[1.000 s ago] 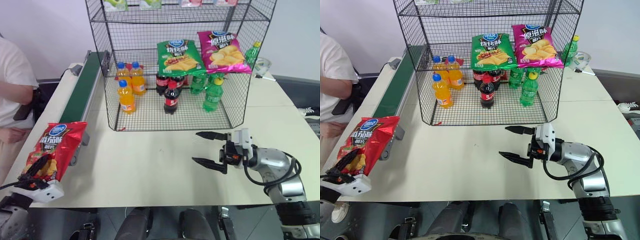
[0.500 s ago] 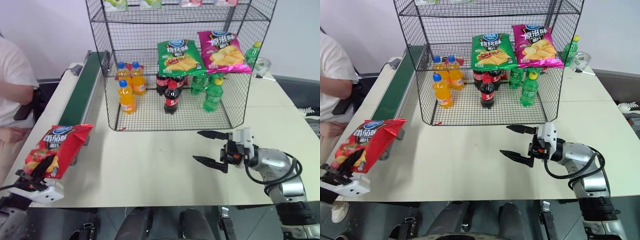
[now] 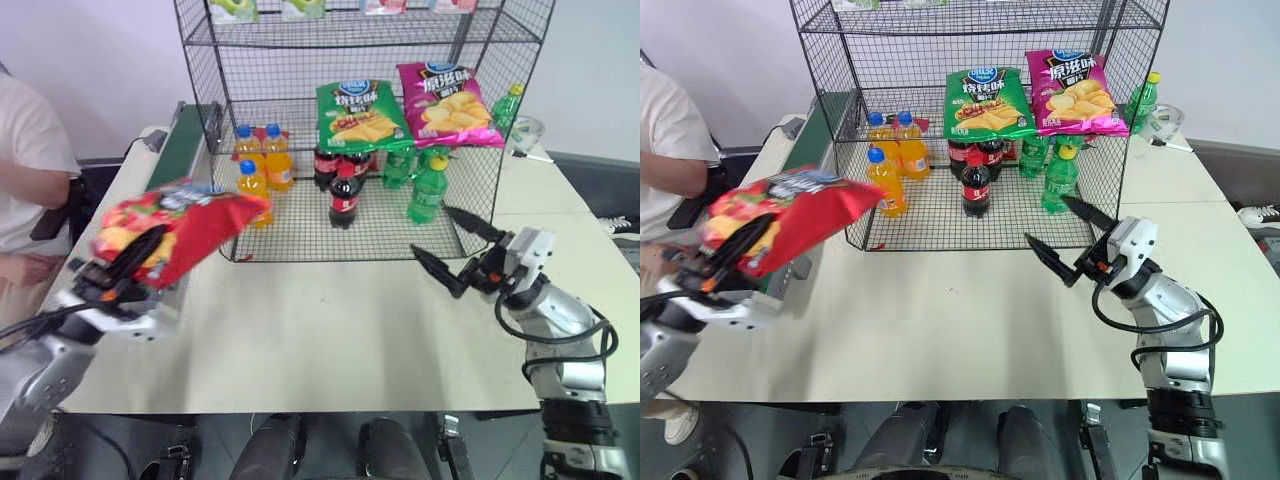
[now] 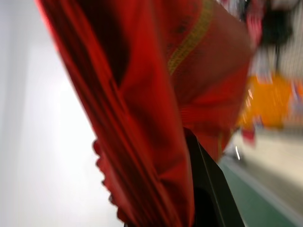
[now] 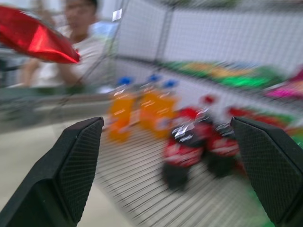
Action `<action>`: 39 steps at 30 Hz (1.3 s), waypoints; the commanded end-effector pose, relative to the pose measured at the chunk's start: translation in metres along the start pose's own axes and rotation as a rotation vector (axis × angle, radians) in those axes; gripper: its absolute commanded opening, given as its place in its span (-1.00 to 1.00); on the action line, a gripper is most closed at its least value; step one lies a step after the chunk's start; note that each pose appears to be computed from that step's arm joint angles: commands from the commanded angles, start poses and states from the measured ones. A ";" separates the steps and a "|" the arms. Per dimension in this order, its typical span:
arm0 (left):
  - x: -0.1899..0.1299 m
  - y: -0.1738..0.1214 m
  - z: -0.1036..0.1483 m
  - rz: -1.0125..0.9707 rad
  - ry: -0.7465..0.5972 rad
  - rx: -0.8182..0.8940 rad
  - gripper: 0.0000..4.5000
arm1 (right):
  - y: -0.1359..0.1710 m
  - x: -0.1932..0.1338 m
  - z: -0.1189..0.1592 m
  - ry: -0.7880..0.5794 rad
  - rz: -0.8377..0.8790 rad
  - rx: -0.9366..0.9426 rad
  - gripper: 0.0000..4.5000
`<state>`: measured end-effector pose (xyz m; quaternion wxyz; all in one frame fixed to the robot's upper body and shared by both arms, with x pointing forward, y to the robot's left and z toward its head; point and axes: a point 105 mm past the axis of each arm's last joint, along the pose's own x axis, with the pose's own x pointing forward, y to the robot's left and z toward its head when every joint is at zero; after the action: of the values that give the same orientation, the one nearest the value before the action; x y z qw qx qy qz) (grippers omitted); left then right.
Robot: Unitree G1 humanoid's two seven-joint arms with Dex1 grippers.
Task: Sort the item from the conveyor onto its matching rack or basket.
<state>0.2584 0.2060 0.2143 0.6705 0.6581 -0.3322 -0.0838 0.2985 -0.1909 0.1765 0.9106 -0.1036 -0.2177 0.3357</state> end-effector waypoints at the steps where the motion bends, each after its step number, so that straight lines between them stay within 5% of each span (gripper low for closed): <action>1: 0.032 0.011 -0.002 0.089 0.003 0.007 -0.97 | 0.012 0.004 0.009 -0.043 -0.016 -0.044 1.00; 11: 0.118 0.009 -0.031 0.268 0.070 0.026 -0.97 | 0.012 0.007 0.011 -0.046 -0.065 -0.050 1.00; 19: 0.158 -0.025 -0.072 0.324 0.326 -0.057 -0.97 | 0.022 0.035 0.025 -0.125 -0.023 -0.011 1.00; 27: 0.192 -0.036 -0.071 0.303 0.388 -0.245 -0.97 | 0.028 0.043 0.029 -0.144 -0.014 0.018 1.00; 39: 0.224 -0.031 -0.054 0.230 0.345 -0.231 -0.97 | 0.033 0.044 0.026 -0.132 -0.004 0.029 1.00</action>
<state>0.4704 0.1252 0.2524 0.8021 0.5345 -0.2594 0.0601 0.3043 -0.1398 0.1885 0.9058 -0.0665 -0.2447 0.3394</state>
